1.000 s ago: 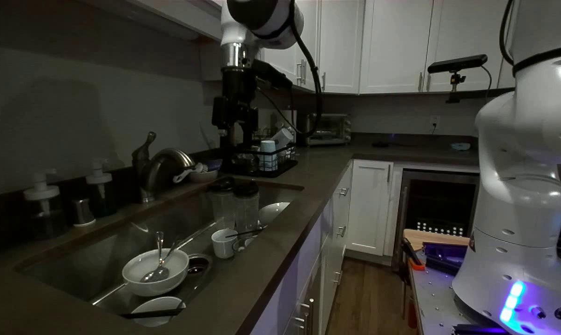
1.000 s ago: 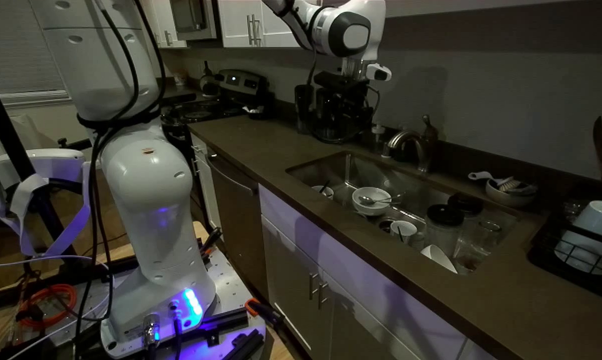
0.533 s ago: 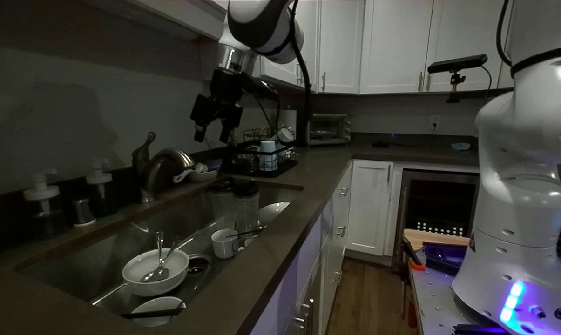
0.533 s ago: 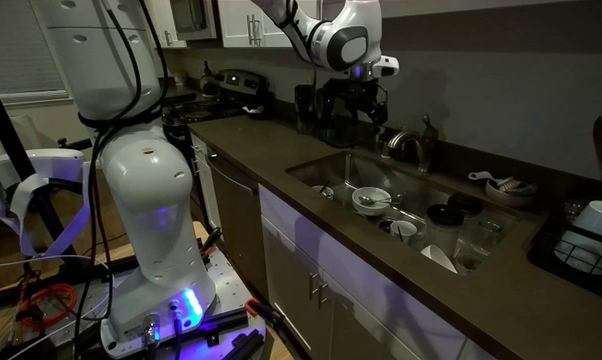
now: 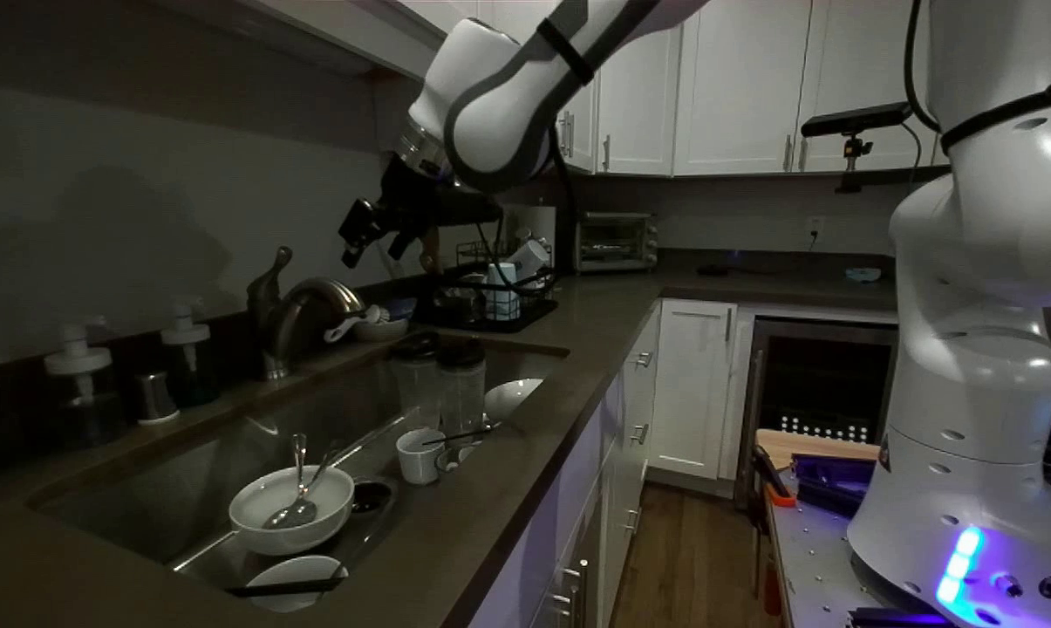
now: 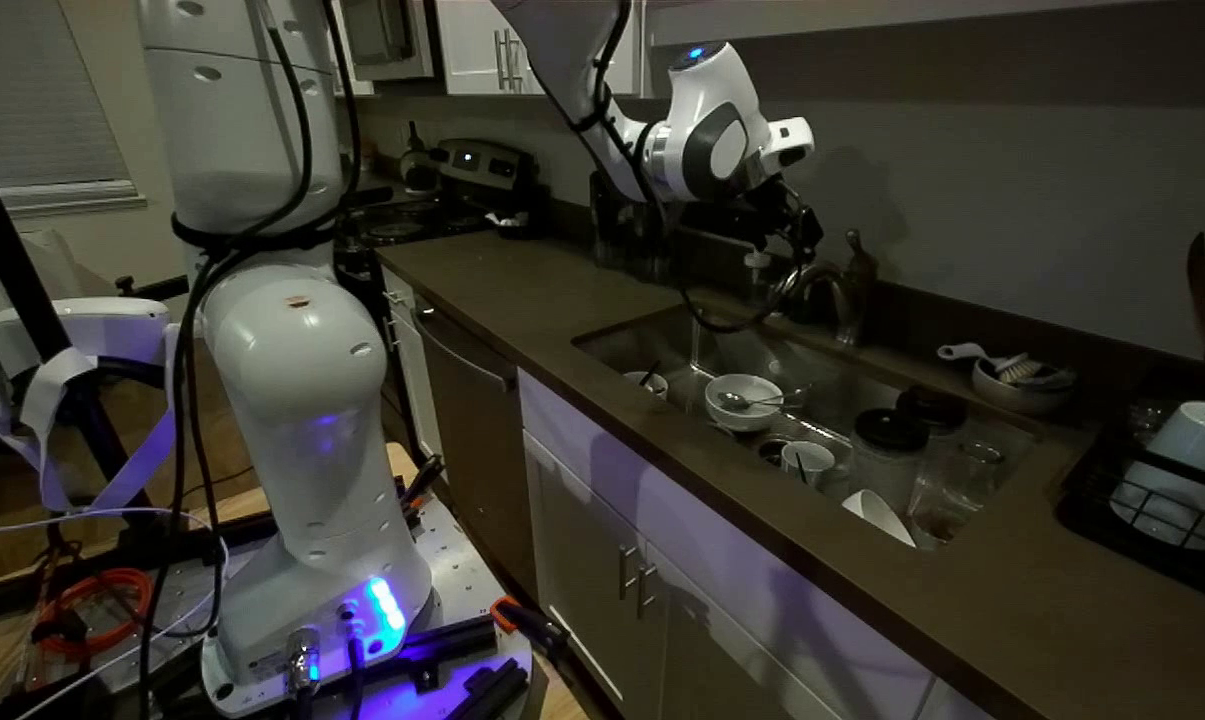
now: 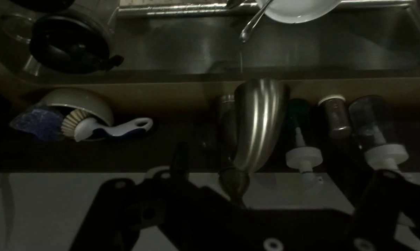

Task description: Open the tap

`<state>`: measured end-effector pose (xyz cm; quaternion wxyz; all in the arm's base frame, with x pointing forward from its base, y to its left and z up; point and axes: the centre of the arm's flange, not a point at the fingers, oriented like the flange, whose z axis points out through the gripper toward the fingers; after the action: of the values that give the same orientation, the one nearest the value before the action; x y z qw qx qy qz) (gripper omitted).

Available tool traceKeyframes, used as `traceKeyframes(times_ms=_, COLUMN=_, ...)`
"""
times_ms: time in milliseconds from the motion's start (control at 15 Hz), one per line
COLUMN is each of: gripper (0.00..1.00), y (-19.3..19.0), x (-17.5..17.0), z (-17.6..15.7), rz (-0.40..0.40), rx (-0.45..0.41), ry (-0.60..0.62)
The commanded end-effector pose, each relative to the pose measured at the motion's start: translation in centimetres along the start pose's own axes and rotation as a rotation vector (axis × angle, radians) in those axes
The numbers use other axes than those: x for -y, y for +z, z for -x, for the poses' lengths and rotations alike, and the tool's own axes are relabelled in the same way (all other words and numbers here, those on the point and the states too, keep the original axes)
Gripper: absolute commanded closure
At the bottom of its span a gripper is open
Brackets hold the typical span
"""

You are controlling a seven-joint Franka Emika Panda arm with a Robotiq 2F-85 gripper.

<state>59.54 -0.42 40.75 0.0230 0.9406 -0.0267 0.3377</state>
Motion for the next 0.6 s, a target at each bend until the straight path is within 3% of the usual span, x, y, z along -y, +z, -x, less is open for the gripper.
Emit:
traceKeyframes(times_ms=0, gripper=0.0, y=0.8, x=-0.2, z=-0.6, rz=0.094, rx=-0.09, ry=0.021)
traceKeyframes(times_ms=267, gripper=0.0, y=0.8, x=-1.4, z=-3.0, rz=0.114, rx=-0.144, ry=0.056)
traceKeyframes(times_ms=333, gripper=0.19, y=1.0, x=-1.1, z=-3.9, rz=0.107, rx=-0.156, ry=0.06)
traceKeyframes(times_ms=533, gripper=0.25, y=1.5, x=0.1, z=-5.4, rz=0.077, rx=-0.168, ry=0.074)
